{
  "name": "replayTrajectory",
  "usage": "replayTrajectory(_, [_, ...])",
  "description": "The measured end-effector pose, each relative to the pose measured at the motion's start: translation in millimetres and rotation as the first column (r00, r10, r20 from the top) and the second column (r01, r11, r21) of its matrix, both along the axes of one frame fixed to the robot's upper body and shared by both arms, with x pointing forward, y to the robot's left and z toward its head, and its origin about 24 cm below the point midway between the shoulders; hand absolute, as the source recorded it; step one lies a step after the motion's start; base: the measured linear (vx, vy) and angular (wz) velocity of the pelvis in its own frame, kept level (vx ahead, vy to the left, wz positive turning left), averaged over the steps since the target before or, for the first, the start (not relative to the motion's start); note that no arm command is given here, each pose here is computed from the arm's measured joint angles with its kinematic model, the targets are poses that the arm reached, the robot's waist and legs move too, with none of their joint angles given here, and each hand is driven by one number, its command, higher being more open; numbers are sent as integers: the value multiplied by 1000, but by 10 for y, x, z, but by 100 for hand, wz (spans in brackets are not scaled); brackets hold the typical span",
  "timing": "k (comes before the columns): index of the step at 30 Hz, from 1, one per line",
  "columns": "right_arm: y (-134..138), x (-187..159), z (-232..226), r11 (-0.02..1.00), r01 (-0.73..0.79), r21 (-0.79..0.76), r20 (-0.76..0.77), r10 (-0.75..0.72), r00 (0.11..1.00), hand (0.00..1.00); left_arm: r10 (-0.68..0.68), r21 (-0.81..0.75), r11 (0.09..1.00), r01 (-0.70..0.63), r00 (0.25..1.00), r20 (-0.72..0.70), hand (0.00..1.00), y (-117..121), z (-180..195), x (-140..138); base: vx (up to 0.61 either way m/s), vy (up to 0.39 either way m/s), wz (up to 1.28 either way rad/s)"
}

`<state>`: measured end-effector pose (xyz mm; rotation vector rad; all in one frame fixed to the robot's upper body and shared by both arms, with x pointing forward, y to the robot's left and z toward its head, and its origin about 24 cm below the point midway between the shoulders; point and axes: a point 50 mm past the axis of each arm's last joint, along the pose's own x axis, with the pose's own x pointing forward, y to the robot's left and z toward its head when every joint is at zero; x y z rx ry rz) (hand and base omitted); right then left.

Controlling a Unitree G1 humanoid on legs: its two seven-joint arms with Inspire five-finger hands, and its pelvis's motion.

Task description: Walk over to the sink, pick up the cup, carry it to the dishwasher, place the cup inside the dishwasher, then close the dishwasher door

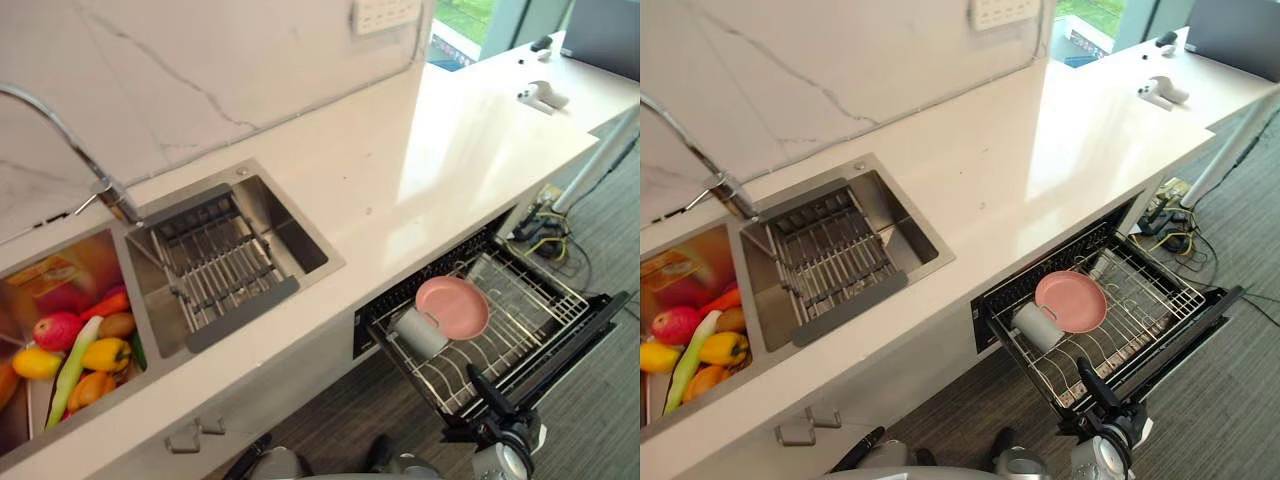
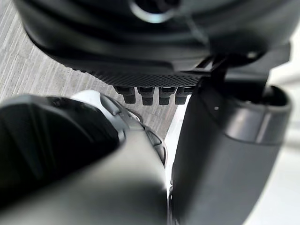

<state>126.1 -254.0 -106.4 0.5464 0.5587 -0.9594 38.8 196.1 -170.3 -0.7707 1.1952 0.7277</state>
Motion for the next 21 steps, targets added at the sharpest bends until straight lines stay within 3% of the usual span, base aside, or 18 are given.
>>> replayTrajectory(5, [39, -85, -155, 986, 10, 167, 47, -18, 999, 100, -2, 20, 1000, 2, 1000, 2, 100, 9, -5, -65, -10, 100, 28])
replayTrajectory(15, [2, 5, -132, 971, -15, 240, 164, -25, 986, 100, -53, 57, 997, 52, 998, 20, 100, 53, 2, -213, 33, 31, 36])
replayTrajectory(21, [103, 390, 9, 949, -212, 233, 335, 126, 934, 100, -33, 69, 997, 34, 999, -23, 100, 83, 2, -430, 1, 38, 15])
